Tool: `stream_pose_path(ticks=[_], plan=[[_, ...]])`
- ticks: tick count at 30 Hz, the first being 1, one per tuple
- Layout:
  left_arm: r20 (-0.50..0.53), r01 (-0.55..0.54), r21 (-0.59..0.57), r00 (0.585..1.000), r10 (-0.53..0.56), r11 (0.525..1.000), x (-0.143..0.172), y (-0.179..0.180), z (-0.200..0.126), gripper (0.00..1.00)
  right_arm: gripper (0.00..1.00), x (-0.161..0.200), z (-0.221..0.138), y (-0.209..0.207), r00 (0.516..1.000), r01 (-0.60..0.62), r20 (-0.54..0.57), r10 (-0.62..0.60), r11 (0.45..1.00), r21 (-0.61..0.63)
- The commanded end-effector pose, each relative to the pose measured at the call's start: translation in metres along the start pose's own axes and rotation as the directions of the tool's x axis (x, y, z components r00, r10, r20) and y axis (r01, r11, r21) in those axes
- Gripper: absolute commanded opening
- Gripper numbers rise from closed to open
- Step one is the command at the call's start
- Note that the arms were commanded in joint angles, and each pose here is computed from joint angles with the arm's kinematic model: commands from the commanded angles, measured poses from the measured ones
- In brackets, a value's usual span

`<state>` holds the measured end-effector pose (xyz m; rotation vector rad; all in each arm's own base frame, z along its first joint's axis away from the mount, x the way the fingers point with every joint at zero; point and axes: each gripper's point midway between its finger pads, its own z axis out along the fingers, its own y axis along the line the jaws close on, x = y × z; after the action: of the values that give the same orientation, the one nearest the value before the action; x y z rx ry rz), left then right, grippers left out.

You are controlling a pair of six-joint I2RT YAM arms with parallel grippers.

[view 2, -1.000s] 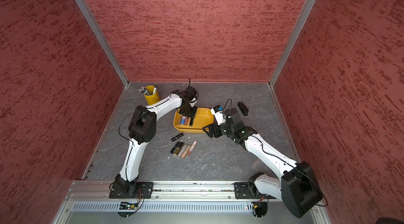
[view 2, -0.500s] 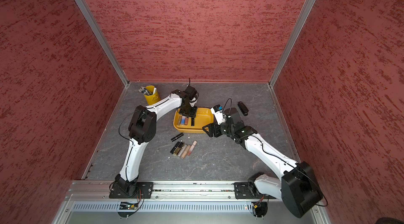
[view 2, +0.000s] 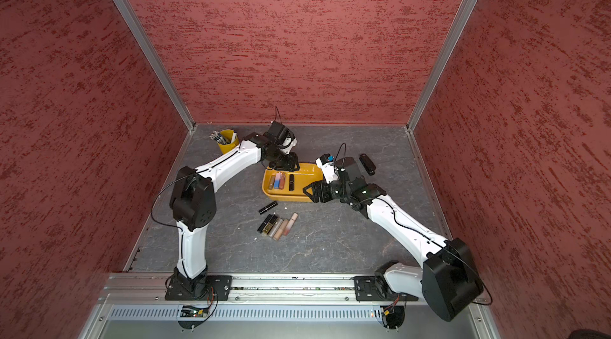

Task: Put the lipstick into the storage box
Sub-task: Place the lipstick in the storage box, then pick up the lipstick at the center of the board.

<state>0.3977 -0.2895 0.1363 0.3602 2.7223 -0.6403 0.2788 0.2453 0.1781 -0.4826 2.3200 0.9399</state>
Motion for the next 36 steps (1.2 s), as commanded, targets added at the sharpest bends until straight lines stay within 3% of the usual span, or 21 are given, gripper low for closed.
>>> stream_pose_path(ticks=[1, 5, 10, 20, 27, 36], plan=[[0.071, 0.035, 0.093, 0.997, -0.042, 0.995, -0.001, -0.009, -0.024, 0.46, 0.78, 0.007, 0.004, 0.012, 0.998, -0.034, -0.053, 0.033, 0.999, -0.021], [0.078, 0.013, 0.065, 0.997, -0.018, 0.998, 0.028, 0.0, -0.046, 0.52, 0.78, 0.012, 0.01, 0.022, 0.997, -0.03, -0.072, 0.027, 0.999, -0.031], [0.014, -0.046, -0.019, 0.999, 0.047, 0.999, 0.081, 0.023, -0.062, 0.59, 0.78, 0.015, 0.017, 0.031, 0.995, -0.026, -0.092, 0.022, 0.999, -0.041], [-0.068, -0.095, -0.096, 0.994, 0.088, 0.991, 0.148, 0.046, -0.074, 0.6, 0.78, 0.024, 0.027, 0.039, 0.991, -0.037, -0.128, 0.03, 0.998, -0.05], [-0.151, -0.117, -0.144, 0.984, 0.095, 0.983, 0.169, 0.066, -0.044, 0.58, 0.78, 0.026, 0.025, 0.037, 0.991, -0.035, -0.128, 0.03, 0.999, -0.041], [-0.163, -0.121, -0.202, 0.983, 0.088, 0.972, 0.161, 0.083, -0.02, 0.55, 0.78, 0.033, 0.027, 0.032, 0.99, -0.043, -0.136, 0.038, 0.999, -0.029]])
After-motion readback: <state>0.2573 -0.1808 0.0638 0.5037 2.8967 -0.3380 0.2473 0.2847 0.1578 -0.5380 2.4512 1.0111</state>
